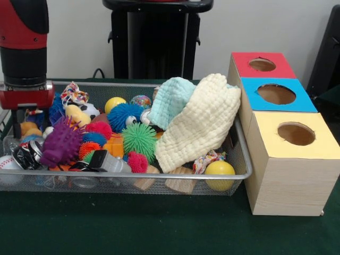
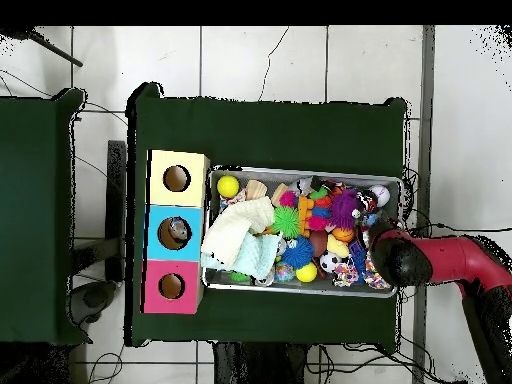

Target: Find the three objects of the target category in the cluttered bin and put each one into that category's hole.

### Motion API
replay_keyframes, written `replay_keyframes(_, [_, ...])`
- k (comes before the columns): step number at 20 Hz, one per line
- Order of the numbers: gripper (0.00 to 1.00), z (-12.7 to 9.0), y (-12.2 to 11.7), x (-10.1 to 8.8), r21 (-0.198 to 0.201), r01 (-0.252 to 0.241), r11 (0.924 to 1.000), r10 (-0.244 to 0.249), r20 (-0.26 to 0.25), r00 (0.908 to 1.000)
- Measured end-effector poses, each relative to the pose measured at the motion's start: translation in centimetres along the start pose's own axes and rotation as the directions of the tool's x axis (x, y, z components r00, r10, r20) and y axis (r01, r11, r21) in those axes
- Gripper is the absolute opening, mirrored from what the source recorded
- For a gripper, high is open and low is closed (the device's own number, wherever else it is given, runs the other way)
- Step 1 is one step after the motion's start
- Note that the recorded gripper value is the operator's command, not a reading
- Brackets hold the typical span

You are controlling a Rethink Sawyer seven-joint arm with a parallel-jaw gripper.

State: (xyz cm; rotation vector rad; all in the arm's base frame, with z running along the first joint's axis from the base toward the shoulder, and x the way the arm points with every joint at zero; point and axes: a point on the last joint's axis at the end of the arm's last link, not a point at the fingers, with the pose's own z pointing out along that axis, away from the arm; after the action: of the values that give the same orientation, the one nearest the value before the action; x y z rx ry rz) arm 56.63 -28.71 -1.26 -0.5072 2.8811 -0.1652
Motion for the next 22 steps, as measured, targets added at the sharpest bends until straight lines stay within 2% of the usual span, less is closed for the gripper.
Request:
replay_keyframes(11, [1.0,1.1,-0.1,1.4,-0.011,-0.014,0.9998,0.014,-0.005,0.9999])
replay_keyframes(22, [1.0,1.8,-0.3,2.3,-0.021,-0.04,0.999,0.04,0.022,0.999])
